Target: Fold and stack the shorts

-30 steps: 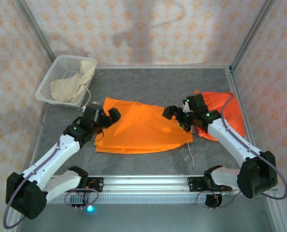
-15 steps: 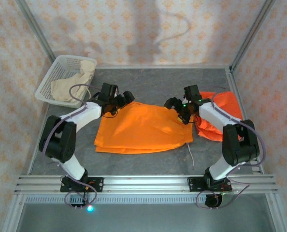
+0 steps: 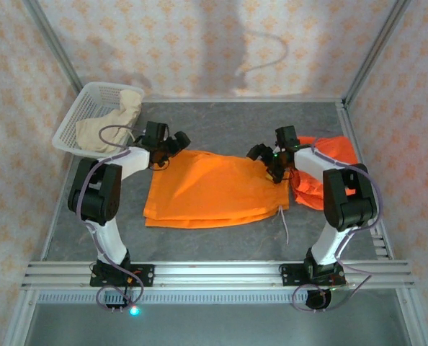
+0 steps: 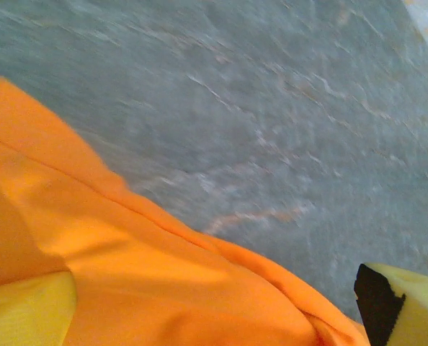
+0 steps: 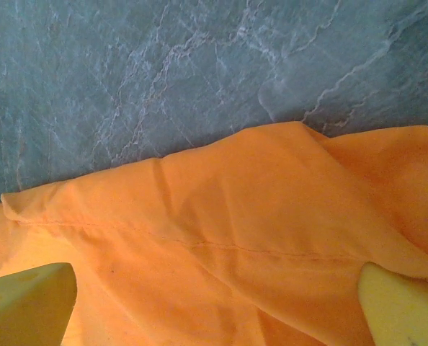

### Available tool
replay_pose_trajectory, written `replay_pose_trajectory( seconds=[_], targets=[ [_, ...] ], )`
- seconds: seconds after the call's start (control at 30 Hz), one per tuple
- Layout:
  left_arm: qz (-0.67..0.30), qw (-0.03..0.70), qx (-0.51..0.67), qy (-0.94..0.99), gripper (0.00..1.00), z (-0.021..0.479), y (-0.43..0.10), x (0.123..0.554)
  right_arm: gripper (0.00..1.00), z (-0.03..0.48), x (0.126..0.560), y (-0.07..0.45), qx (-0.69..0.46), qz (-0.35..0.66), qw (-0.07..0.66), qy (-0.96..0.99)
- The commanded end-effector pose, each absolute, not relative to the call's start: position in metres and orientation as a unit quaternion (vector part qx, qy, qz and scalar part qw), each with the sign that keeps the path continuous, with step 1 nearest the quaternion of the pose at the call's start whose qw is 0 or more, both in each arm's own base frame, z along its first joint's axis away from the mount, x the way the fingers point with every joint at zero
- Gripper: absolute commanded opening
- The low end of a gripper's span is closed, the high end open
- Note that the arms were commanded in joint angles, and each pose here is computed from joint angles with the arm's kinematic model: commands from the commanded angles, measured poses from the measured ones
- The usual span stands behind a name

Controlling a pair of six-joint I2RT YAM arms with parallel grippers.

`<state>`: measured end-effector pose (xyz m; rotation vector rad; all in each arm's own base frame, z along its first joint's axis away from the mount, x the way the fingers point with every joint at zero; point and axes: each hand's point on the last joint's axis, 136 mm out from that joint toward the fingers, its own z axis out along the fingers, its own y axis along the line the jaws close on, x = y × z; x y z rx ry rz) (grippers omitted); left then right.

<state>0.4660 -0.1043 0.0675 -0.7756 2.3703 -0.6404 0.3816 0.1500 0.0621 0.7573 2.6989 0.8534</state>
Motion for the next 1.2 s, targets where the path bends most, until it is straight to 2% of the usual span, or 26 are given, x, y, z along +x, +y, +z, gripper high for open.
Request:
replay_pose_trajectory(
  seconds=[0.0,0.3,0.57,0.7,0.87,1.0,1.17],
  targets=[
    [-0.208,0.285,-0.307,0.884,1.00,0.052,-0.081,0.463,1.00,0.052,0.381,0.133,0.265,0.263,0.119,0.920],
    [-0.175,0.256,-0.345,0.886,1.00,0.020,-0.059,0.443,1.00,0.051,0.376,0.126,0.269,0.256,0.128,0.919],
    [-0.140,0.250,-0.381,0.879,1.00,0.011,-0.028,0.418,1.00,0.060,0.372,0.119,0.268,0.256,0.144,0.917],
    [-0.180,0.287,-0.355,0.871,1.00,0.050,-0.035,0.430,1.00,0.083,0.377,0.128,0.251,0.293,0.170,0.907],
    [-0.223,0.351,-0.303,0.858,1.00,0.134,-0.049,0.435,0.99,0.141,0.377,0.136,0.218,0.331,0.234,0.888],
    [-0.239,0.363,-0.261,0.862,1.00,0.183,-0.069,0.409,0.99,0.172,0.354,0.149,0.198,0.350,0.248,0.881],
    [-0.248,0.329,-0.232,0.881,1.00,0.180,-0.107,0.356,0.99,0.174,0.307,0.177,0.186,0.381,0.220,0.879]
  ],
)
